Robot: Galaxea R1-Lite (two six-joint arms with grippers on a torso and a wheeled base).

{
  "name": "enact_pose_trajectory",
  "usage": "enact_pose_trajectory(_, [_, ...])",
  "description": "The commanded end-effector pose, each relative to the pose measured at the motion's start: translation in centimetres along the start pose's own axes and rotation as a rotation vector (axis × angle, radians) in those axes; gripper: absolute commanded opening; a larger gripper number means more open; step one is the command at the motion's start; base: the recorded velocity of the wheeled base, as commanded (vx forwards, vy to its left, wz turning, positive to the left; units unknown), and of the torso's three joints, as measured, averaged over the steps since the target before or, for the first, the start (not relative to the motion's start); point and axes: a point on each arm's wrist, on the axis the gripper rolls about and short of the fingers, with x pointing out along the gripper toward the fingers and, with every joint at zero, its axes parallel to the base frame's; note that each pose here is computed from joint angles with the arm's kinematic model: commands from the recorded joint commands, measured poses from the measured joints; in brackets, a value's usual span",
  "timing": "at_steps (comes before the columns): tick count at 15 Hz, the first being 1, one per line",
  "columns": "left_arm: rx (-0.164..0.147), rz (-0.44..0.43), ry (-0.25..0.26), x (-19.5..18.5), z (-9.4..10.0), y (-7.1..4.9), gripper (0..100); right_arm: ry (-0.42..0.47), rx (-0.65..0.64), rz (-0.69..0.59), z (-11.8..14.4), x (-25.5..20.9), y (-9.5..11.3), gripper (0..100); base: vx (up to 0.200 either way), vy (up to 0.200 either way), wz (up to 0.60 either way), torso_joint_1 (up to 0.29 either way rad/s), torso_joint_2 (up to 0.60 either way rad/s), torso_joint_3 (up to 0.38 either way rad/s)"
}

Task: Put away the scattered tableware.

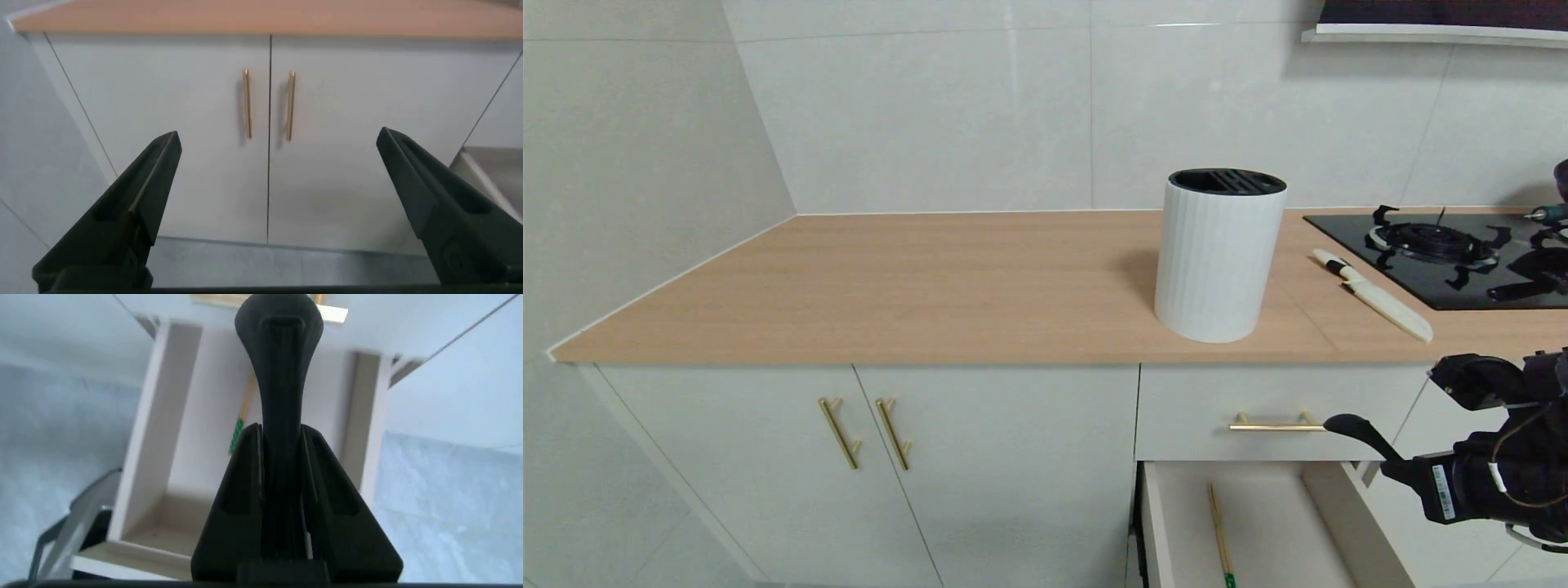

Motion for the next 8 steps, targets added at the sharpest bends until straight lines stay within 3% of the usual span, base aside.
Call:
enact_pose_trajectory(1, [-0.001, 0.002, 0.001, 0.0, 0.0, 0.0, 100, 0.034, 0.000, 0.000, -0.3, 0.7, 0.0, 0, 0.000, 0.000, 0.00, -0.203, 0.50, 0.271])
enact_pose_trajectory(8, [-0.001, 0.000, 0.001, 0.0, 0.0, 0.0, 100, 0.062, 0.002, -0.004, -1.0, 2.9, -0.1, 0, 0.000, 0.000, 0.00, -0.182, 0.47, 0.290])
